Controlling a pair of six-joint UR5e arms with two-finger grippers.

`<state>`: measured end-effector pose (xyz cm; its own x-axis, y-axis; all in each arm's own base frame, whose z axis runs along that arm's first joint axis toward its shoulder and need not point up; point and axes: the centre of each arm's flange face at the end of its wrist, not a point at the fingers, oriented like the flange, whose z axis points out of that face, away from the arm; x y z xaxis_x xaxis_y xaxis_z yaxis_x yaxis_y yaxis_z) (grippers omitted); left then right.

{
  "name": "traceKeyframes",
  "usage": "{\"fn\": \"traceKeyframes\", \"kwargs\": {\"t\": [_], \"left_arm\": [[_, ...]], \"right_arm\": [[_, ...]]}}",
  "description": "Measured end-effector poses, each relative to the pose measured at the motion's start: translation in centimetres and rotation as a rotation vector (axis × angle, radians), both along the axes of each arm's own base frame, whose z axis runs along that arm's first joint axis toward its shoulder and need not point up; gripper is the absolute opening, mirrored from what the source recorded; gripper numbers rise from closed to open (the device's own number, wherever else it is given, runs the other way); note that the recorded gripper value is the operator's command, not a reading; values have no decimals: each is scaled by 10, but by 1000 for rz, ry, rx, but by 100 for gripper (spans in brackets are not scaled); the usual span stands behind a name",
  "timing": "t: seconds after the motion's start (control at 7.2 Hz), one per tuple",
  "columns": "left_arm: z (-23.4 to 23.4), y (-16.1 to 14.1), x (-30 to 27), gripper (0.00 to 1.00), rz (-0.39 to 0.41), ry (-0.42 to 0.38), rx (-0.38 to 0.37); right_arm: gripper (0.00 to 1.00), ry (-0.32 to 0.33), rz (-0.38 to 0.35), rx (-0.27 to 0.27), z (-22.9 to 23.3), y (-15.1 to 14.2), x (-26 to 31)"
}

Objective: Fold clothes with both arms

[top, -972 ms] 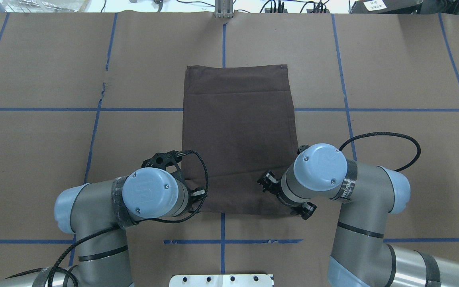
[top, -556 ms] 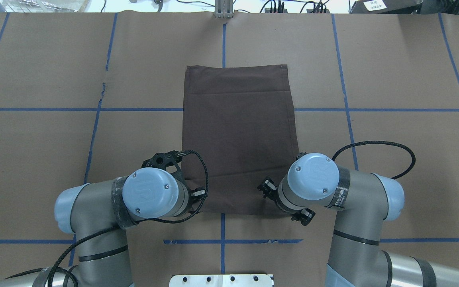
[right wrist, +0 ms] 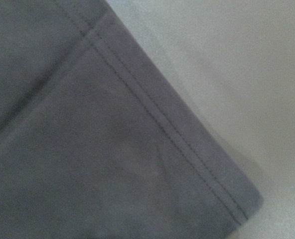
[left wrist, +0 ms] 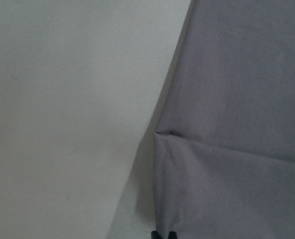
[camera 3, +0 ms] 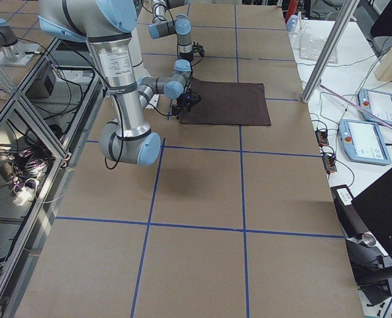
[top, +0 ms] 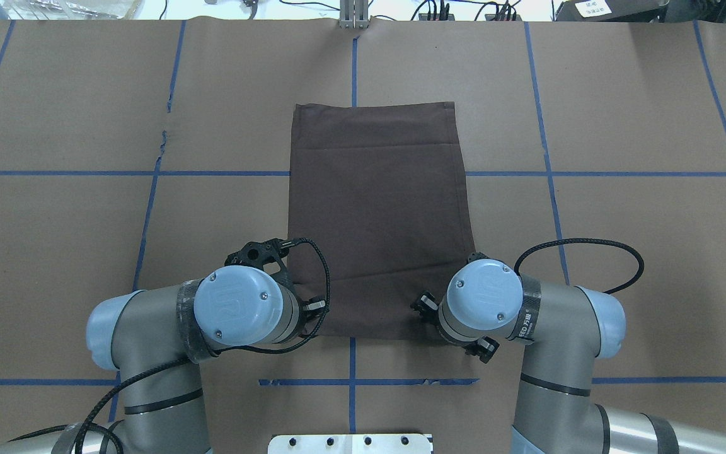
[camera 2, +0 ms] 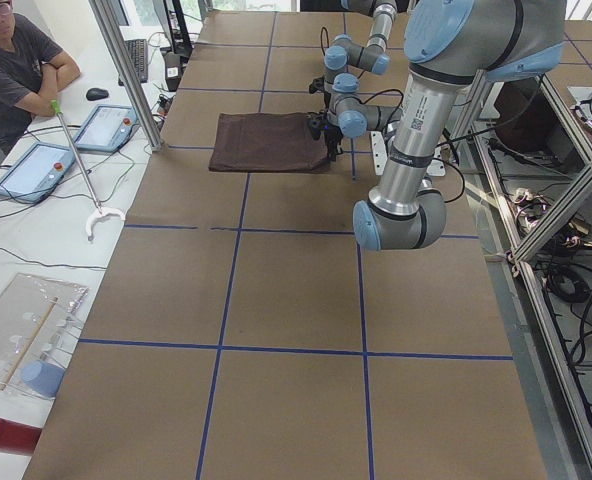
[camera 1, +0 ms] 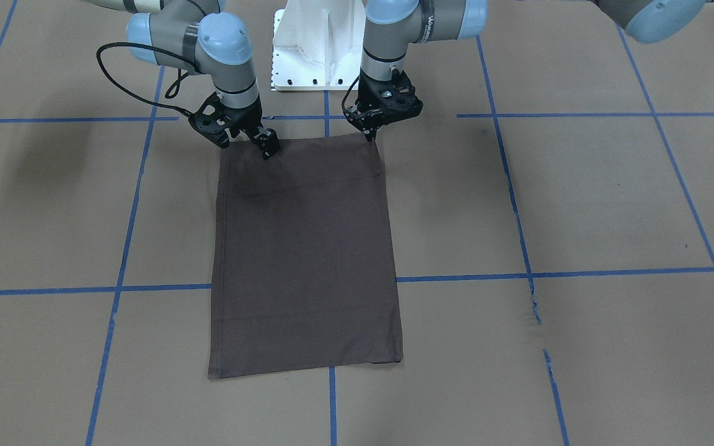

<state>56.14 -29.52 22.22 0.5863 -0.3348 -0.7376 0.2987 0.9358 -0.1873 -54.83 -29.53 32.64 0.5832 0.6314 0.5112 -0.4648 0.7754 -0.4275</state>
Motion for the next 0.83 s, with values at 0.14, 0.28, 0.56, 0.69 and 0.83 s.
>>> {"fn": "traceKeyframes", "kwargs": {"t": [0.14, 0.28, 0.56, 0.69, 0.83], "left_arm": [[-1, 0, -1, 0, -1, 2, 0], [-2, -1, -1, 0, -2, 2, 0], [-2, -1, -2, 0, -3, -1, -1], [-2, -1, -2, 0, -3, -2, -1], [-2, -1, -2, 0, -3, -2, -1]], "right_arm": [[57, 0, 1, 1, 1, -1, 0], [34, -1, 2, 1, 1, -1, 0], [1, -4, 1, 1, 0, -1, 0], [0, -5, 1, 2, -1, -1, 0], [0, -4, -1, 2, -1, 0, 0]]}}
